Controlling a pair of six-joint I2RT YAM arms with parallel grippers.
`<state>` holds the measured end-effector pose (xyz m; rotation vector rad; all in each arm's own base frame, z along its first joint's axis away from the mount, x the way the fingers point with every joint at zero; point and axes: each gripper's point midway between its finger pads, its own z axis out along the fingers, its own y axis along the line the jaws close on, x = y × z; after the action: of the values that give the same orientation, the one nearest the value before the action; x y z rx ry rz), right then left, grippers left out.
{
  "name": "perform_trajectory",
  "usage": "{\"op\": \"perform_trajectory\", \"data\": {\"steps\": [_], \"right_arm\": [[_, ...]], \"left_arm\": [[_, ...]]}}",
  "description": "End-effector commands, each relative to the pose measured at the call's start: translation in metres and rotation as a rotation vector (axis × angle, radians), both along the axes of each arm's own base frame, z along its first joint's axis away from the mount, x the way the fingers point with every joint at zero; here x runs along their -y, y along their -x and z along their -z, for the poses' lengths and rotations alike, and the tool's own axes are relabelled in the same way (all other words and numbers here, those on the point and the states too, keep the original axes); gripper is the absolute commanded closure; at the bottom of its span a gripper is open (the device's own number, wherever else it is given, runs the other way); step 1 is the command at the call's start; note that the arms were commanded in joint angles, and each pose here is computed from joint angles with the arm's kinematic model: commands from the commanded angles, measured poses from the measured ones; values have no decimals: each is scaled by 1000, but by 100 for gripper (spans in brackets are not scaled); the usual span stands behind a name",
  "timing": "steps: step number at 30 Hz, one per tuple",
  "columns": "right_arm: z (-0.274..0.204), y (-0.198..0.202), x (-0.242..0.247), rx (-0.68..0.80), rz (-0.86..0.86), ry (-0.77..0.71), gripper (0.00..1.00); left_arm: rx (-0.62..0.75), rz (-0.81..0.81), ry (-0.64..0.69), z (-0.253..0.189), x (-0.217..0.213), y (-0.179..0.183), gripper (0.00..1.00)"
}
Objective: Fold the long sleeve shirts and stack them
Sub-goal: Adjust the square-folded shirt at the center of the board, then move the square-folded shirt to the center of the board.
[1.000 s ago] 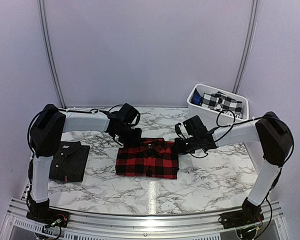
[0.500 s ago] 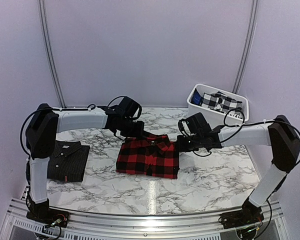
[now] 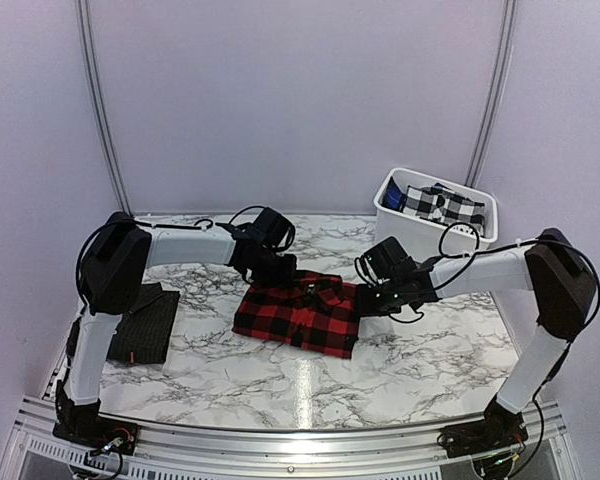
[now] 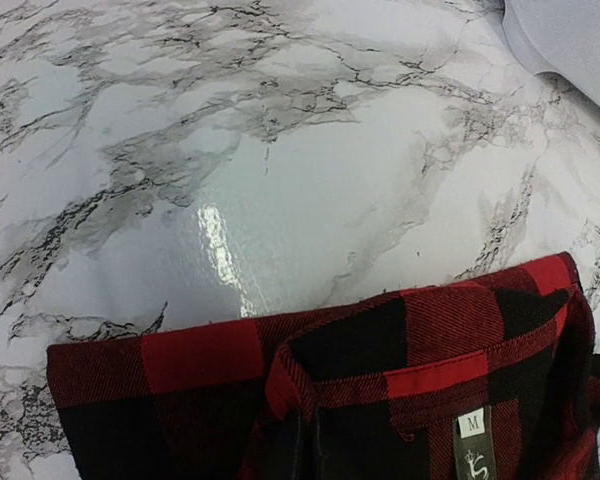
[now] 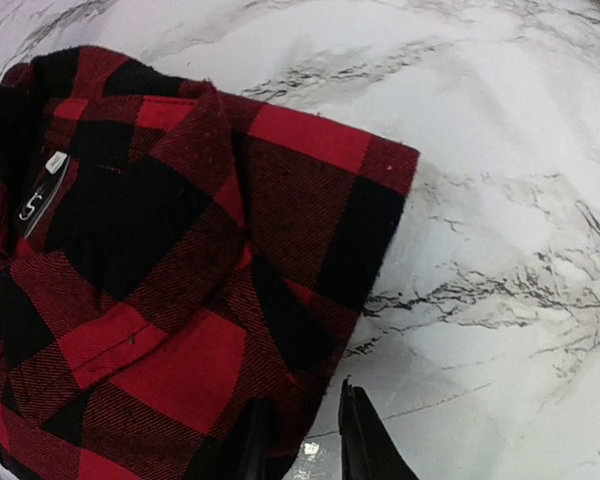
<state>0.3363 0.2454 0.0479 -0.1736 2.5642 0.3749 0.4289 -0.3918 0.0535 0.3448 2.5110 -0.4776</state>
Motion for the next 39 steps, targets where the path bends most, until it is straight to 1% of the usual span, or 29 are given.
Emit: {"op": "perform_trajectory", "data": {"steps": [1,3,4,5,7,10,13,15,19,22,25,30,33,36,39], "right_arm": [[-60,-7,-21,123,-23,-26,71],[-79,-7,-41,161,-54,-60,67],[-84,-6,-53,174,-75,-78,63],[-87,-5,-66,182,-100,-95,62],[-87,-3,-94,180,-150,-115,60],[-78,2,-131,170,-215,-108,60],[-65,8,-157,148,-262,-108,61],[-57,13,-167,133,-282,-106,61],[-33,21,-167,95,-288,-84,62],[-4,26,-158,56,-277,-43,59],[24,31,-151,17,-274,-1,51],[40,33,-138,9,-255,34,40],[44,33,-124,4,-234,44,39],[42,32,-104,1,-205,44,38],[37,31,-82,5,-172,44,38]], "left_arm": [[19,12,18,-15,4,-7,94],[28,6,23,-22,2,-9,88],[34,-4,27,-28,0,-11,84],[44,-14,33,-36,-3,-13,76],[70,-45,49,-57,-13,-17,66],[92,-108,69,-83,-38,-20,51],[95,-180,83,-100,-72,-17,49],[69,-228,74,-97,-99,-7,49],[37,-305,35,-93,-147,21,49],[0,-350,-9,-81,-179,46,48],[-45,-375,-50,-67,-202,70,48],[-112,-424,-129,-40,-231,106,48],[-138,-469,-211,-23,-253,123,48],[-180,-489,-241,-9,-261,139,44],[-178,-521,-311,-2,-273,146,42]]}}
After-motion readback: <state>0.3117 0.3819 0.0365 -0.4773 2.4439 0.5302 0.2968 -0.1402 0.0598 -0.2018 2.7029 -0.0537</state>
